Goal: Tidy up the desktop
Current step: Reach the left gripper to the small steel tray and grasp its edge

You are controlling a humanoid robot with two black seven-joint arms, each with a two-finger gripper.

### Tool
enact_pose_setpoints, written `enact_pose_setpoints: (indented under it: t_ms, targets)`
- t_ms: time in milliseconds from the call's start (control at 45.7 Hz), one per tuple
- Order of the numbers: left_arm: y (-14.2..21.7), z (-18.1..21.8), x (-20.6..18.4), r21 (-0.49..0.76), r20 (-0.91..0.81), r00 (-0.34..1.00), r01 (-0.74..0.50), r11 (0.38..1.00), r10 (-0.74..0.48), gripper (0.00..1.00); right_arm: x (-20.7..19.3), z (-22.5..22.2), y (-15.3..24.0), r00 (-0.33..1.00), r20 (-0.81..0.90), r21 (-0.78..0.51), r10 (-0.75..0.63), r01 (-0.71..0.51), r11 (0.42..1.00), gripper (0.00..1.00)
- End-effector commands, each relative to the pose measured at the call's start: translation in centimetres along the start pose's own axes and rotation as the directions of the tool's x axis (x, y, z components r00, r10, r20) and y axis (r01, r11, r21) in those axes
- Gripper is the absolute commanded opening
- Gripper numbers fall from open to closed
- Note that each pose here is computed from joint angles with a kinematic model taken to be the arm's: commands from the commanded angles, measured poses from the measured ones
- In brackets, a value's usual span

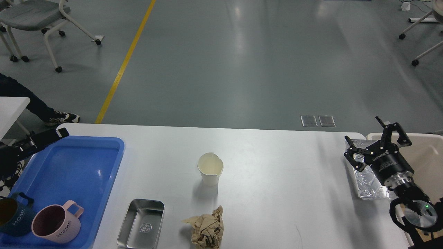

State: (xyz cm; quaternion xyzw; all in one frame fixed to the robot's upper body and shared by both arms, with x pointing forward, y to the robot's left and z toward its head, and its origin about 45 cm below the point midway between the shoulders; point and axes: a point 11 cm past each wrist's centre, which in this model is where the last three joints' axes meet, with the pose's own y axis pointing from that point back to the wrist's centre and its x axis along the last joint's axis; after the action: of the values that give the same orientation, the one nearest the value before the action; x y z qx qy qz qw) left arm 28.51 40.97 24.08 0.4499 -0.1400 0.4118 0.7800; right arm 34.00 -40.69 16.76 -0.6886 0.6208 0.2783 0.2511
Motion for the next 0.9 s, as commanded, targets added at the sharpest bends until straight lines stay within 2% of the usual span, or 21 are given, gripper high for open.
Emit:
enact_pose_setpoints:
  t_ms: [0,197,350,591,875]
  targets:
    - [-1.9,0.8,-1.5,-0.018,-0.016,0.998,0.052,0.998,-0.052,0.79,0.0,0.1,0.0,1.000,0.000,-0.002,0.000,0.000,1.000,1.00]
    - [-4.2,0.9,-3.9,-0.024,-0.048,0.993,0.111,0.994,-0.112,0.79,0.0,0.1,0.0,1.000,-0.013,-0.006,0.000,0.000,1.000,1.00]
    - [-5.3,0.1,-7.2,-0.002,-0.064,0.979,0.193,0.981,-0.193,0.79,0.1,0.1,0.1,1.000,-0.013,-0.007,0.002,-0.002,1.000,1.00]
    - [-6.9,0.2,-11.1,-0.012,0.003,0.964,0.268,0.963,-0.268,0.79,0.1,0.2,0.1,1.000,-0.013,-0.009,0.003,-0.003,1.000,1.00]
    - [-7.2,-1.0,-13.6,0.026,0.018,0.944,0.330,0.944,-0.331,0.79,0.3,0.1,0.2,1.000,-0.014,-0.009,0.007,-0.007,1.000,1.00]
